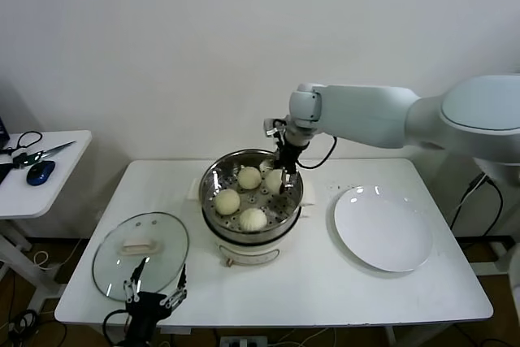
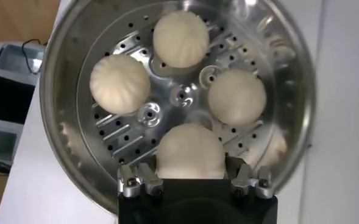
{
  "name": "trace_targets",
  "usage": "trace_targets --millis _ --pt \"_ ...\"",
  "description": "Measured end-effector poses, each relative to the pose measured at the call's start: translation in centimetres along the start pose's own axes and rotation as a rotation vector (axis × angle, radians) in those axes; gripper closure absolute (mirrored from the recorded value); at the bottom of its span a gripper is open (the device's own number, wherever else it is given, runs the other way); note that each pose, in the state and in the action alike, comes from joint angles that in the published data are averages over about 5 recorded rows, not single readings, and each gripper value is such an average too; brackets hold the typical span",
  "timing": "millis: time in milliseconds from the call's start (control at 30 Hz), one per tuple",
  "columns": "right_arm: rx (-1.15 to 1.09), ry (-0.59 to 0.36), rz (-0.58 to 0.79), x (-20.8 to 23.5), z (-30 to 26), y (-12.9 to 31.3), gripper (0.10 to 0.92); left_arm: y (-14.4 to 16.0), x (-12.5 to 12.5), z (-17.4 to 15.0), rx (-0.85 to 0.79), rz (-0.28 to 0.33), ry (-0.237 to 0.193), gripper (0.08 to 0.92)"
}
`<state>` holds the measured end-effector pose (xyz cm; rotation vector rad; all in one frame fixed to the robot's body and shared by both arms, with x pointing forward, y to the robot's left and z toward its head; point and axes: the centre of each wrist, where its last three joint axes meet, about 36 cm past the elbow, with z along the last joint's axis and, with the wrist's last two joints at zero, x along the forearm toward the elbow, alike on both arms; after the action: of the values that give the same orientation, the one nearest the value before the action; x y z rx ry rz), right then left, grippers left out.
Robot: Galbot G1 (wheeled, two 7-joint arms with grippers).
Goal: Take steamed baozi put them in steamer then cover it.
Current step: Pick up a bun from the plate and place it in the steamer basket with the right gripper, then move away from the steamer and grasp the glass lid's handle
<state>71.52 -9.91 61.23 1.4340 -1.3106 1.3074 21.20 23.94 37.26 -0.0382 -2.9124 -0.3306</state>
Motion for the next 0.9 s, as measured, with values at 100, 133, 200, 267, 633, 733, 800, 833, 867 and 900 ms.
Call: trace_targets --millis 100,133,200,267,633,733,800,833,867,900 --pt "0.004 0.008 -0.010 -0.9 -0.1 0.1 0.301 0.0 -0.1 0.0 0.000 0.000 0.001 0.177" --pt "0.005 0.011 -0.013 -1.2 -0.2 0.2 0.301 0.0 -0.2 0.0 0.001 0.001 0.002 0.177" --pt "0.007 0.015 -0.019 -1.7 -0.3 0.2 0.300 -0.1 -0.3 0.0 0.001 0.001 0.003 0.177" --pt "0.008 0.019 -0.024 -2.2 -0.5 0.3 0.292 -0.1 -0.4 0.1 0.002 0.002 0.003 0.177" --pt "0.003 0.025 -0.017 -2.3 -0.2 0.1 0.200 0.0 -0.9 0.0 0.000 0.000 0.001 0.177" --pt "0.002 0.015 -0.016 -1.8 -0.1 0.0 0.199 0.0 -1.0 0.0 -0.001 0.000 0.000 0.177" --pt "0.004 0.006 -0.016 -1.3 0.0 -0.1 0.199 0.0 -1.1 0.0 -0.001 0.000 -0.001 0.177" --pt "0.006 0.001 -0.016 -1.1 0.0 -0.1 0.199 -0.1 -1.1 0.0 -0.002 0.000 -0.001 0.177" --pt "0.007 -0.003 -0.015 -0.8 0.1 -0.1 0.200 -0.1 -1.1 -0.1 -0.002 0.001 -0.002 0.177" --pt "0.008 -0.009 -0.014 -0.5 0.2 -0.1 0.200 -0.1 -1.1 -0.1 -0.002 0.001 -0.002 0.177"
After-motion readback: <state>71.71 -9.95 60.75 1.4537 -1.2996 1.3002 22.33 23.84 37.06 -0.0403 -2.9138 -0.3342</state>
